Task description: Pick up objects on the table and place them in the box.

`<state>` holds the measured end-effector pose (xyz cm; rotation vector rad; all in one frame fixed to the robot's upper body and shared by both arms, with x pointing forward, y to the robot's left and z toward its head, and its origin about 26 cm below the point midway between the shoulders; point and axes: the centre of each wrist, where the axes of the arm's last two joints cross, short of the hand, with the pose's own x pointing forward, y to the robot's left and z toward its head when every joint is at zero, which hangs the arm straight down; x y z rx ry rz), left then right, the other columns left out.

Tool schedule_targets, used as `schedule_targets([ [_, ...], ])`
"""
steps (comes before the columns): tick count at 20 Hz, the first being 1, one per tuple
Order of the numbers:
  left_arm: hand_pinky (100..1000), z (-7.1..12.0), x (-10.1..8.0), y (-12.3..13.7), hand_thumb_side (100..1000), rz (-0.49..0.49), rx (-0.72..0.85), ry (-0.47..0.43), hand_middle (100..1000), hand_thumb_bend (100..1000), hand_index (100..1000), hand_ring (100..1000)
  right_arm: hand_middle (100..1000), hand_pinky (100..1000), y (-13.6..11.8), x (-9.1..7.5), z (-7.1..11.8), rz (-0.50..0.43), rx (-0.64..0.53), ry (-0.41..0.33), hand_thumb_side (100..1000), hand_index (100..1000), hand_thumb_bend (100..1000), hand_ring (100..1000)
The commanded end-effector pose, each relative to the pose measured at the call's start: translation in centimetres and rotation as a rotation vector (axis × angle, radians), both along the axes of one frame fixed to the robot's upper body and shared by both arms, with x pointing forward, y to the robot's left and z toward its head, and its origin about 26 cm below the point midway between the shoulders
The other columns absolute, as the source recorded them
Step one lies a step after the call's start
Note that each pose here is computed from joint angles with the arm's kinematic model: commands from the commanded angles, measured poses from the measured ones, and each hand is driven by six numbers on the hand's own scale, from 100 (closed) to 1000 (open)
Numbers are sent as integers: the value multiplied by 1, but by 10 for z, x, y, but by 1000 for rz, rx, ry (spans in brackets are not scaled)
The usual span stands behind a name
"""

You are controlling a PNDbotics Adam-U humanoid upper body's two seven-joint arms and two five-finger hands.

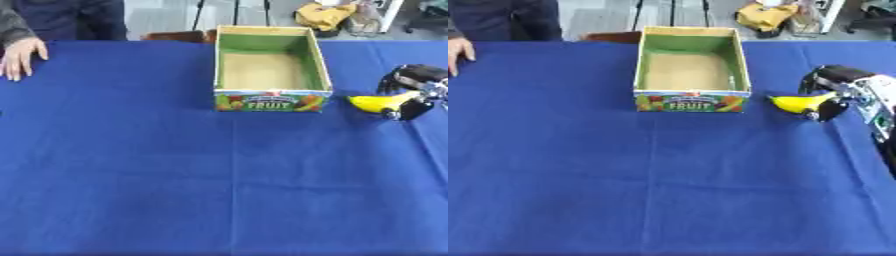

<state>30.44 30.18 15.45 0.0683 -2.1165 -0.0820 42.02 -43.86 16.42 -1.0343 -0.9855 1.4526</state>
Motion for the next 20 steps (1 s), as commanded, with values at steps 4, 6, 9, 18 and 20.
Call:
schedule_targets([
  [4,610,10,-1,2,777,-3,23,-32,660,519,740,697,636,750,-11,-3,19,-10,-36,-25,100,741,305,753],
  [6,610,10,-1,2,777,-3,22,-32,660,519,740,697,637,751,-11,-3,19,-12,-40,-23,100,742,310,753],
  [9,610,10,-1,2,777,-4,23,-32,660,519,740,697,639,752,-12,-4,18,-16,-45,-19,100,743,315,755],
  [18,609,10,-1,1,777,-5,20,-32,660,521,740,697,638,752,-14,-5,15,-22,-54,-7,100,742,316,755],
  [20,610,10,-1,1,777,-5,20,-32,660,521,740,697,638,752,-14,-5,14,-23,-55,-5,100,743,317,755],
])
